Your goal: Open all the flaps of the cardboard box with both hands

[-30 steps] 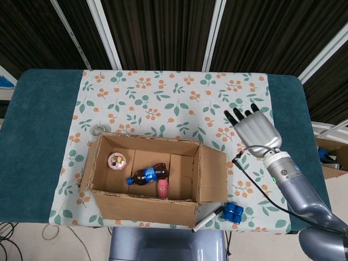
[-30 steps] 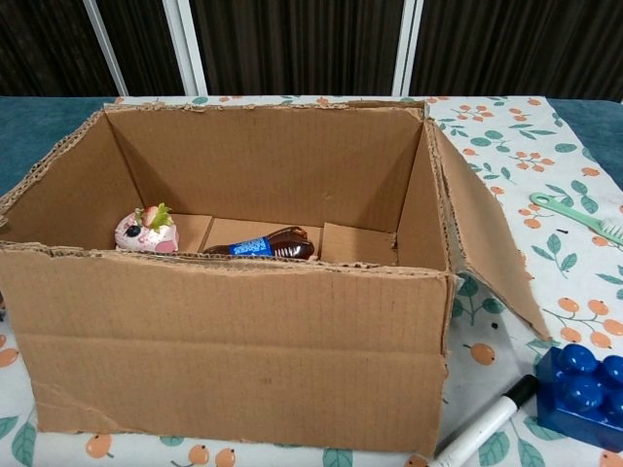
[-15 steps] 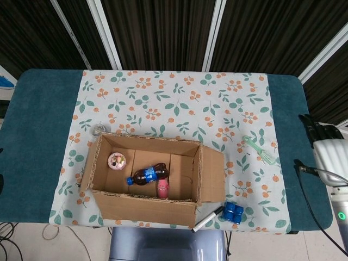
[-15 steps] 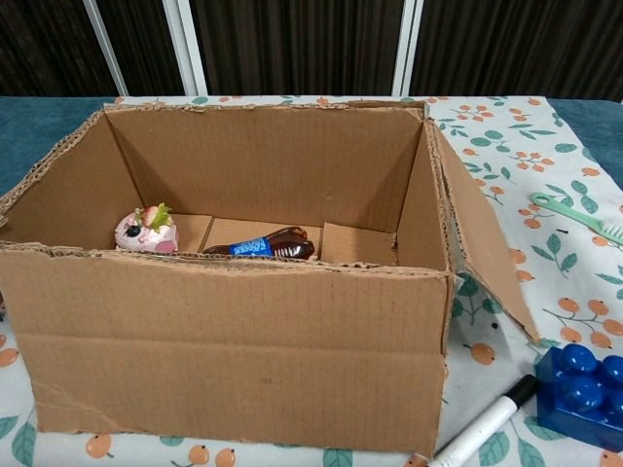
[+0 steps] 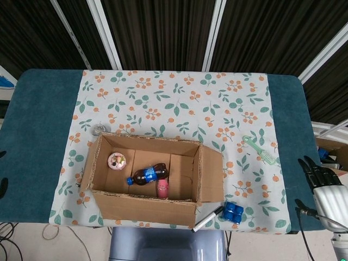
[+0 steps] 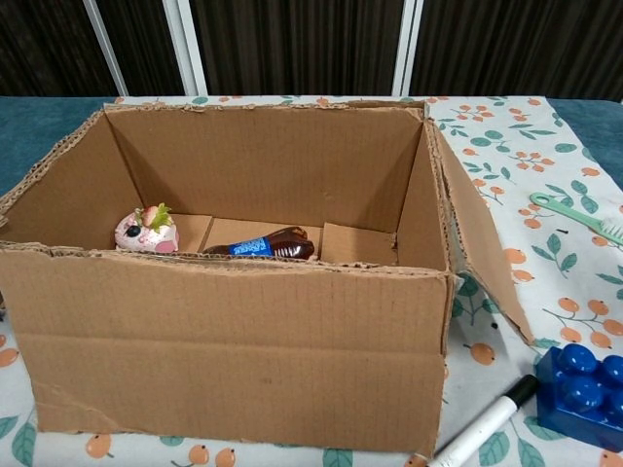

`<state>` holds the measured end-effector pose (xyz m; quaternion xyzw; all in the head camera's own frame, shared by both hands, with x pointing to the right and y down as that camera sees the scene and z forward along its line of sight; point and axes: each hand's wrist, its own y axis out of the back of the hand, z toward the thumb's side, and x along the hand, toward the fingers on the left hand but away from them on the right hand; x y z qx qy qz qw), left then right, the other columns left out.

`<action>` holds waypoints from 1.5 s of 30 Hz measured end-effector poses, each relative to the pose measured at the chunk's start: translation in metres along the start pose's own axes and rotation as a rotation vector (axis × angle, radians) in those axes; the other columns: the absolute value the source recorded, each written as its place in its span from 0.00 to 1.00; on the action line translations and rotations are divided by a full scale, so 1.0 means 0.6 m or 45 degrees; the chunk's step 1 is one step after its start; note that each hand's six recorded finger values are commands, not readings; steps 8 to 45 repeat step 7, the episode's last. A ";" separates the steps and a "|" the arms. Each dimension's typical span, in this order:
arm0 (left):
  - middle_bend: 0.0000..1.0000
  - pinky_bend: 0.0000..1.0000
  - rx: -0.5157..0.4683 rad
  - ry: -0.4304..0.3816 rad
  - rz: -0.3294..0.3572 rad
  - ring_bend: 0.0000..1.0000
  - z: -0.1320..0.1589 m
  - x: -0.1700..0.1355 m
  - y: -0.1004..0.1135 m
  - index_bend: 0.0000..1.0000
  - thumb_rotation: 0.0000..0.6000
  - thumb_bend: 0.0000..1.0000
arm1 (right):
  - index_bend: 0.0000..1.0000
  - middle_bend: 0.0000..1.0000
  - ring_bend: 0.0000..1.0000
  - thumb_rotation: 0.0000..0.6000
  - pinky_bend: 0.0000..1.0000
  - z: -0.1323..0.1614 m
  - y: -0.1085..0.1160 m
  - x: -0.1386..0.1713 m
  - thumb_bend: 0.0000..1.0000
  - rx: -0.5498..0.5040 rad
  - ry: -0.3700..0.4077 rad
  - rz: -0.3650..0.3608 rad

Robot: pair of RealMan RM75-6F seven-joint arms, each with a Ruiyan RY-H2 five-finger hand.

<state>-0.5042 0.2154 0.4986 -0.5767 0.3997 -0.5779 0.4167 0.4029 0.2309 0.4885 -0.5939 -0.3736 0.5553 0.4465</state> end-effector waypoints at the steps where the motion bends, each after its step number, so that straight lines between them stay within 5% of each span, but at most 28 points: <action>1: 0.11 0.00 -0.002 0.000 -0.008 0.00 0.001 -0.001 -0.001 0.14 1.00 0.44 | 0.02 0.08 0.20 1.00 0.23 0.001 -0.003 0.003 0.17 0.005 -0.001 0.001; 45: 0.11 0.00 -0.011 0.001 -0.036 0.00 0.003 -0.006 -0.002 0.14 1.00 0.44 | 0.02 0.07 0.20 1.00 0.23 0.000 -0.018 0.020 0.17 0.034 -0.024 0.011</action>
